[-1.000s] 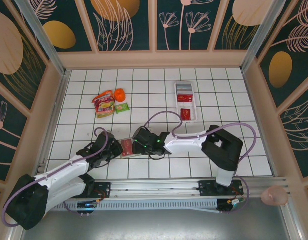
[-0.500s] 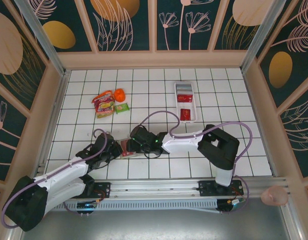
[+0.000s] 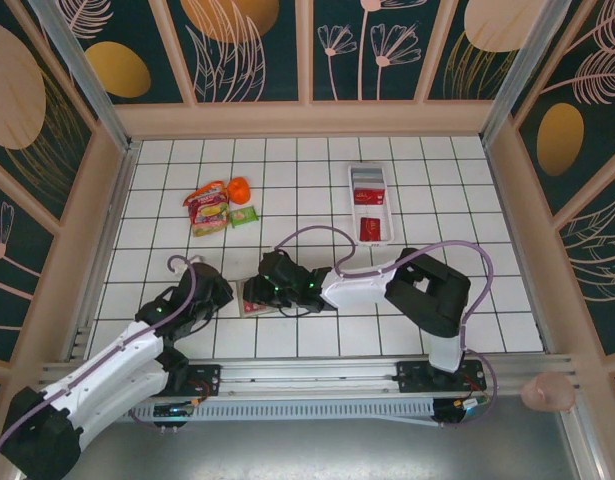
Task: Put the credit cards into the card holder
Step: Flip over the card slot in the card holder.
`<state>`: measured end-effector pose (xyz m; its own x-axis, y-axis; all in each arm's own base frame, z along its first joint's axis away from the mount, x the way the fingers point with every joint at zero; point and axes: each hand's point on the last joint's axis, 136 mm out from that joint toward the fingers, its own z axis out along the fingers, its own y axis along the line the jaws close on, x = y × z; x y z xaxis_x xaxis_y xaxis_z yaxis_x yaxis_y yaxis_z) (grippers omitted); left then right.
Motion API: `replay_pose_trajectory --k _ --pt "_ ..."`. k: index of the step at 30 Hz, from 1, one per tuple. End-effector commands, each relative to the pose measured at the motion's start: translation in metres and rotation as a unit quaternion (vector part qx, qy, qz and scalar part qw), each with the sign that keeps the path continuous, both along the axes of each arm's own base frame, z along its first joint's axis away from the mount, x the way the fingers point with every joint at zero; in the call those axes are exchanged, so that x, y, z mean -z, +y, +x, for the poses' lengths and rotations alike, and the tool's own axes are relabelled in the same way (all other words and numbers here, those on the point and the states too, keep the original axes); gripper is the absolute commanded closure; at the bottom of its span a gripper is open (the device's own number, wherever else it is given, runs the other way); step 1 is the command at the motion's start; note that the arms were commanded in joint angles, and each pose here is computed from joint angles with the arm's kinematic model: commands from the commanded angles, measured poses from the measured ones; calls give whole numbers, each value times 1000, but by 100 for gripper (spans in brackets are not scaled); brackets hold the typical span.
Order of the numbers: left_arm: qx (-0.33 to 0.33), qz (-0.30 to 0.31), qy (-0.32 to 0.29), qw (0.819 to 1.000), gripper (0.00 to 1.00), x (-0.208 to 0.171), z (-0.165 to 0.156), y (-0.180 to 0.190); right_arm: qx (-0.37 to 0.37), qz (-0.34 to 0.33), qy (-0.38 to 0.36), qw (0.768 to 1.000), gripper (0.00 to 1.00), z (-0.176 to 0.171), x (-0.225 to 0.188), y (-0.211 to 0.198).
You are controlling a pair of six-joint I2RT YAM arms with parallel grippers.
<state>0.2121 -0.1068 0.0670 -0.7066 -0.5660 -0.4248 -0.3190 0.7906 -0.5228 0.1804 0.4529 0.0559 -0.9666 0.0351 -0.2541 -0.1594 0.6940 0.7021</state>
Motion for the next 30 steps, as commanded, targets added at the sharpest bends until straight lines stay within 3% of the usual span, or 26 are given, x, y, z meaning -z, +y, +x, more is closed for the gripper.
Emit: replay_pose_trajectory --k 1,7,13,24,30 --pt "-24 20 -7 999 100 -13 5 10 -2 4 9 1000 68 -3 8 0" --pt "24 -9 15 1000 100 -22 25 -27 -2 -9 11 1000 80 -7 13 -6" --pt "57 -42 45 996 100 -6 31 -52 -10 -10 10 1000 90 -9 14 -4" --pt "69 -23 106 992 100 40 19 -48 -34 9 -9 999 92 -15 0 3" --pt "68 0 115 991 100 51 9 -37 -41 16 -42 998 85 -16 -19 -6"
